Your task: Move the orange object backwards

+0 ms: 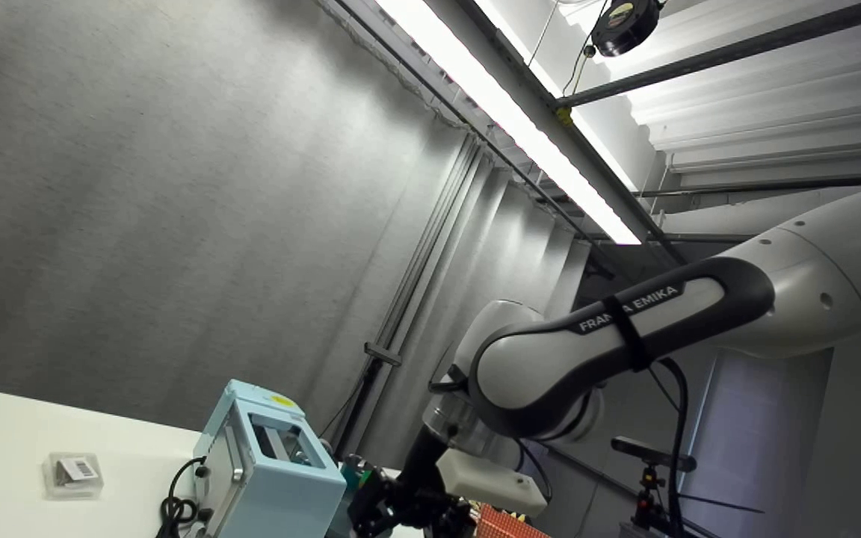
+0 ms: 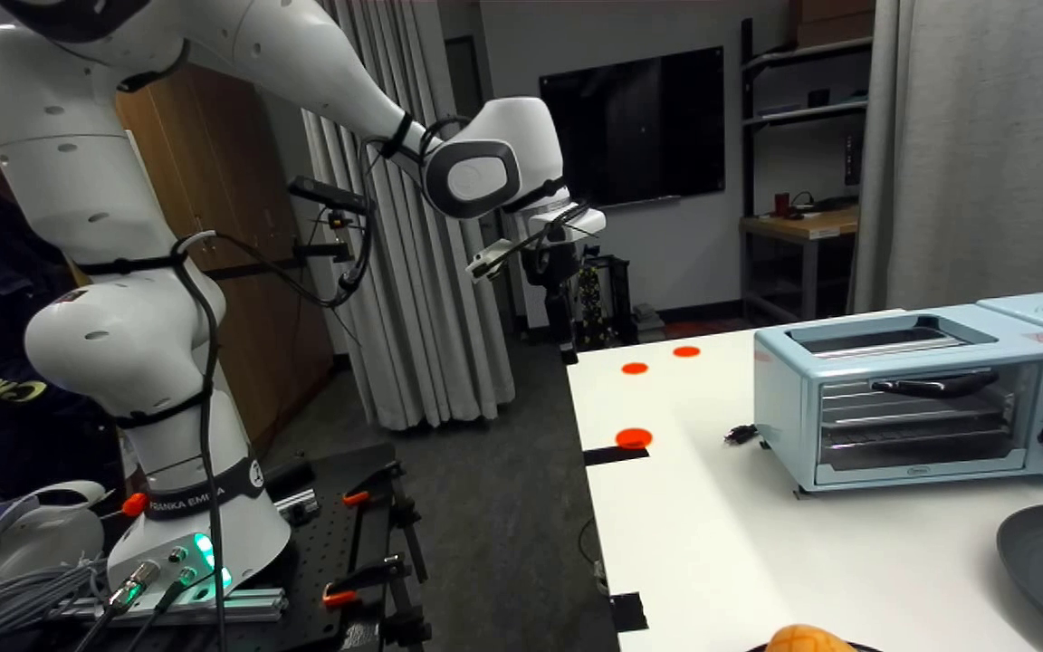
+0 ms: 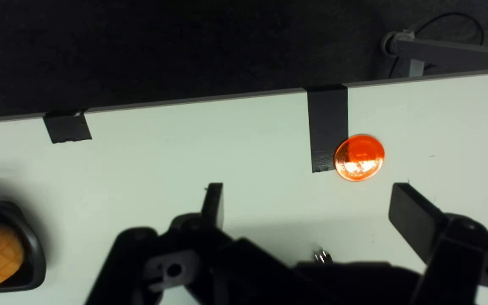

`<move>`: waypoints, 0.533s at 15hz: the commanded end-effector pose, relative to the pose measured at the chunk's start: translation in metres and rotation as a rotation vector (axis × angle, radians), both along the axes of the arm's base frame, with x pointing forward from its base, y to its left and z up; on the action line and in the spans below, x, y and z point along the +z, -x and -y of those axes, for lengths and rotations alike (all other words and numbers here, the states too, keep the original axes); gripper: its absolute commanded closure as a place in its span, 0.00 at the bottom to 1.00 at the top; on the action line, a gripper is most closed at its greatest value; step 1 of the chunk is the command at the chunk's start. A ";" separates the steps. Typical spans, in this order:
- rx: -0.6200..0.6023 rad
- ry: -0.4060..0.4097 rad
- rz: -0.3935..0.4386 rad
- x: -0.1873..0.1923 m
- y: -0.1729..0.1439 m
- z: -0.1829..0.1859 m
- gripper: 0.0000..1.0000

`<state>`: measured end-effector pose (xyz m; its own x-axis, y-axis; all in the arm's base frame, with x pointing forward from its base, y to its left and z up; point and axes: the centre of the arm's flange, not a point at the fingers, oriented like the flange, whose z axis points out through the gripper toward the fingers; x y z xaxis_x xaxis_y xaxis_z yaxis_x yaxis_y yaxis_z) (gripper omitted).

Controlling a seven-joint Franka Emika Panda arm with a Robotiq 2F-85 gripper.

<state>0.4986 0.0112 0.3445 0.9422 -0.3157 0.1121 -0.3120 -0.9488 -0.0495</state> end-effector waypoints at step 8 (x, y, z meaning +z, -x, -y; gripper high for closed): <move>-0.008 -0.005 -0.066 -0.053 -0.080 0.007 0.00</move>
